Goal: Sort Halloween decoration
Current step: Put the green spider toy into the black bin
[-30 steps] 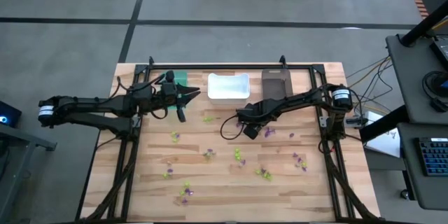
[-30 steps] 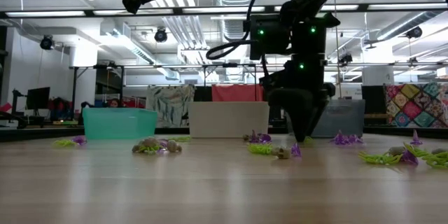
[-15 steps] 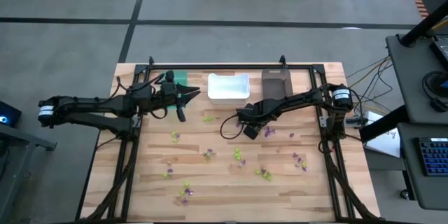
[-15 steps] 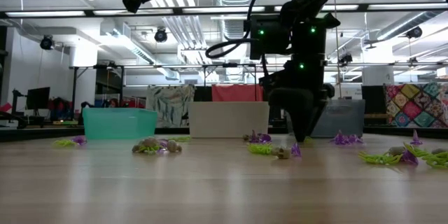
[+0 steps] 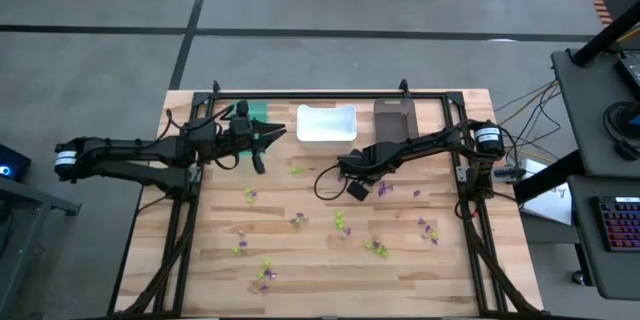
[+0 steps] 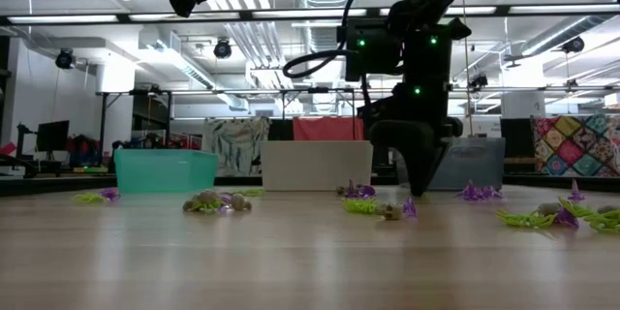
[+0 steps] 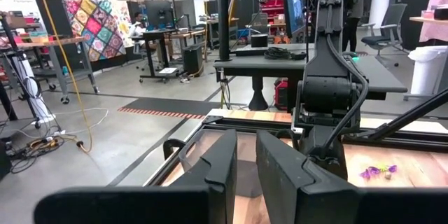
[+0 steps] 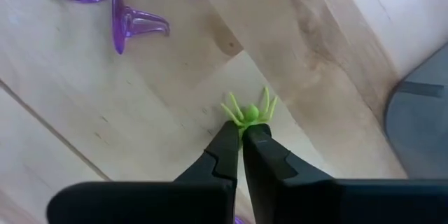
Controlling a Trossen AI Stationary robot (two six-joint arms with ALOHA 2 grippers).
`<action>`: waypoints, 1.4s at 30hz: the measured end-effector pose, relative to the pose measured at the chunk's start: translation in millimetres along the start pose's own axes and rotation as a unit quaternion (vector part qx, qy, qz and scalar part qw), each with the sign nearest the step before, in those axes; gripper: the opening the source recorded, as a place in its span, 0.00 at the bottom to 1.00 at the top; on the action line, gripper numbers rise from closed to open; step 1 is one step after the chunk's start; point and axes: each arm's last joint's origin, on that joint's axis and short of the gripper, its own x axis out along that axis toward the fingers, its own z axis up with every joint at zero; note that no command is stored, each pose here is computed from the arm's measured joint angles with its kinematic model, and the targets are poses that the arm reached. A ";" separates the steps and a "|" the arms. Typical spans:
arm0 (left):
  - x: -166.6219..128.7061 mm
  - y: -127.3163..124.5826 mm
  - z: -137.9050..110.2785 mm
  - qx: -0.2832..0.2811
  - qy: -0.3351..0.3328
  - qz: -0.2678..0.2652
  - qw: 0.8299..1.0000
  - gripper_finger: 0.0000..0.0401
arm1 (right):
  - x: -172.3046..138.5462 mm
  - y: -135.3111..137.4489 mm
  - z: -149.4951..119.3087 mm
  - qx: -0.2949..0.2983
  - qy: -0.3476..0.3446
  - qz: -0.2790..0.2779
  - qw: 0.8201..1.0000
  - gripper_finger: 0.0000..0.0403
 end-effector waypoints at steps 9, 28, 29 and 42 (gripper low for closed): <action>0.1 0.0 -0.2 -0.017 0.000 0.000 1.000 0.09 | -29.7 -5.9 -0.5 0.014 -0.032 0.032 0.999 0.03; 20.7 -9.9 -7.3 -0.101 -0.019 -0.065 0.993 0.09 | -112.8 -84.0 7.5 0.065 -0.168 0.071 0.981 0.03; 22.2 -10.7 -8.0 -0.105 -0.020 -0.067 0.992 0.09 | -112.7 -92.3 9.4 0.076 -0.168 0.066 0.981 0.03; 27.8 -14.2 -12.0 -0.125 -0.019 -0.073 0.989 0.09 | -57.6 -176.9 32.5 0.143 -0.066 -0.015 0.987 0.03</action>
